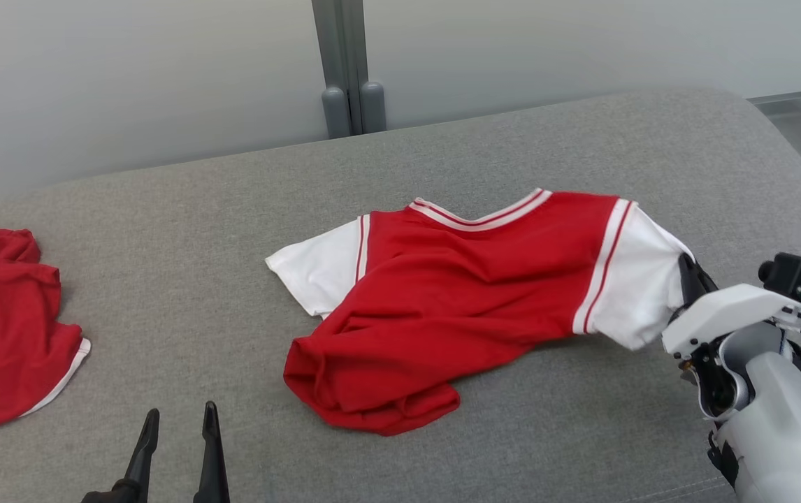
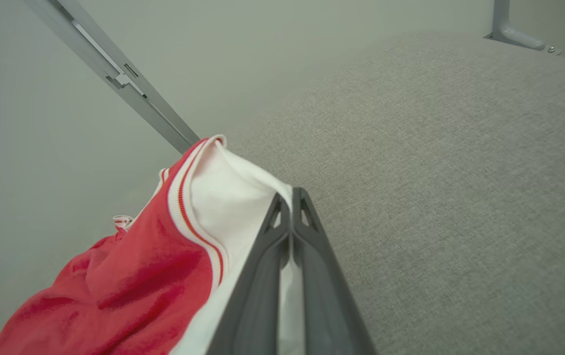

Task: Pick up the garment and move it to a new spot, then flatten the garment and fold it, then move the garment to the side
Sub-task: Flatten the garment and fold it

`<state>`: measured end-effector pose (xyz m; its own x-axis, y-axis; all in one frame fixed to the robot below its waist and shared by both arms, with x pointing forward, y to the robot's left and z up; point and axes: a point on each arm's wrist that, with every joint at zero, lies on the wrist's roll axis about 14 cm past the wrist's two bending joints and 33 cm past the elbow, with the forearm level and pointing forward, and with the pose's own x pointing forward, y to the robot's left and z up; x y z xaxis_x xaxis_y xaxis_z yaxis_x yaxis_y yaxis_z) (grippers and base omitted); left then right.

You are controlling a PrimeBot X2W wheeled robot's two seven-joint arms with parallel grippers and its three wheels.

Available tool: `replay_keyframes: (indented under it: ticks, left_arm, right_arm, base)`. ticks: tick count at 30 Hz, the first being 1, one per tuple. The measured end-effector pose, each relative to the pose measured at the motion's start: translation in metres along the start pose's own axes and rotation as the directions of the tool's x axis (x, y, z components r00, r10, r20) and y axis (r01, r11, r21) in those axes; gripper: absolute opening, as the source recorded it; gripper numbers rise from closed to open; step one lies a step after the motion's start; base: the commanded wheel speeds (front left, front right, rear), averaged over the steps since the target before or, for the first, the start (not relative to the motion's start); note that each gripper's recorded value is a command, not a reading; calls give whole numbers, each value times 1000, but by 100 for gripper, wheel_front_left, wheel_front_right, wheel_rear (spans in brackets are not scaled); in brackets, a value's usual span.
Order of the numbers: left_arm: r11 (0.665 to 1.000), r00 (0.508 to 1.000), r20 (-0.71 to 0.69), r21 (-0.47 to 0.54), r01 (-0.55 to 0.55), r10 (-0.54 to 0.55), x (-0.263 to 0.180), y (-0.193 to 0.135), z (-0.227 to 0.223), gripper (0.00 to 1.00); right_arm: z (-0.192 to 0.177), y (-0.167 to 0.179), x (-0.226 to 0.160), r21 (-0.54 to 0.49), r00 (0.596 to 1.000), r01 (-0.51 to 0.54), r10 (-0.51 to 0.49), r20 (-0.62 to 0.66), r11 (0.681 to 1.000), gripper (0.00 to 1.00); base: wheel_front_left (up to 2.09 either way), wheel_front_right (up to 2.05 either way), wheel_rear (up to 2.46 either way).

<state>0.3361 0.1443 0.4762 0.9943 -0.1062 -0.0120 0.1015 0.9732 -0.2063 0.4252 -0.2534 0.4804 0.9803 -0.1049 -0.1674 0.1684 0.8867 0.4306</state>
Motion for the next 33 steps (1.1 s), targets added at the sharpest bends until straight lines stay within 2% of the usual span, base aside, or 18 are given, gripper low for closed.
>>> replay_keyframes:
  ticks: [8, 13, 15, 16, 17, 20, 26, 33]
  left_arm:
    - [1000, 1000, -9, 5, 6, -6, 3, -1, -3, 100]
    - [1000, 1000, -14, 10, -1, 1, 2, 3, -4, 100]
    - [1000, 1000, -14, 10, -3, 3, 2, 4, -4, 100]
    - [1000, 1000, -13, 10, -5, 5, 1, 4, -4, 100]
    - [1000, 1000, -13, 10, -7, 7, 1, 5, -4, 100]
    - [1000, 1000, -10, 11, -12, 13, 0, 6, -3, 100]
    - [1000, 1000, -6, 11, -12, 12, 0, 6, -2, 100]
    - [1000, 1000, -2, 12, -5, 5, 2, 4, 0, 100]
  right_arm:
    - [-28, -49, -13, 27, 985, 155, -152, -87, 988, 0]
    - [-32, -61, -13, -7, 977, 192, -192, -89, 981, 0]
    - [-30, -63, -13, -63, 978, 188, -193, -82, 980, 41]
    - [-27, -63, -12, -93, 980, 181, -187, -67, 979, 82]
    - [-24, -63, -11, -130, 982, 172, -180, -53, 977, 100]
    - [-13, -64, -9, -243, 988, 148, -157, -17, 959, 100]
    - [4, -58, -10, -378, 993, 119, -109, 48, 918, 100]
    - [38, -10, -27, -481, 974, 64, 49, 219, 874, 100]
  base:
    - [0, 0, 0]
    - [0, 0, 0]
    - [0, 0, 0]
    - [0, 0, 0]
    - [0, 0, 0]
    - [0, 0, 0]
    - [0, 0, 0]
    - [0, 0, 0]
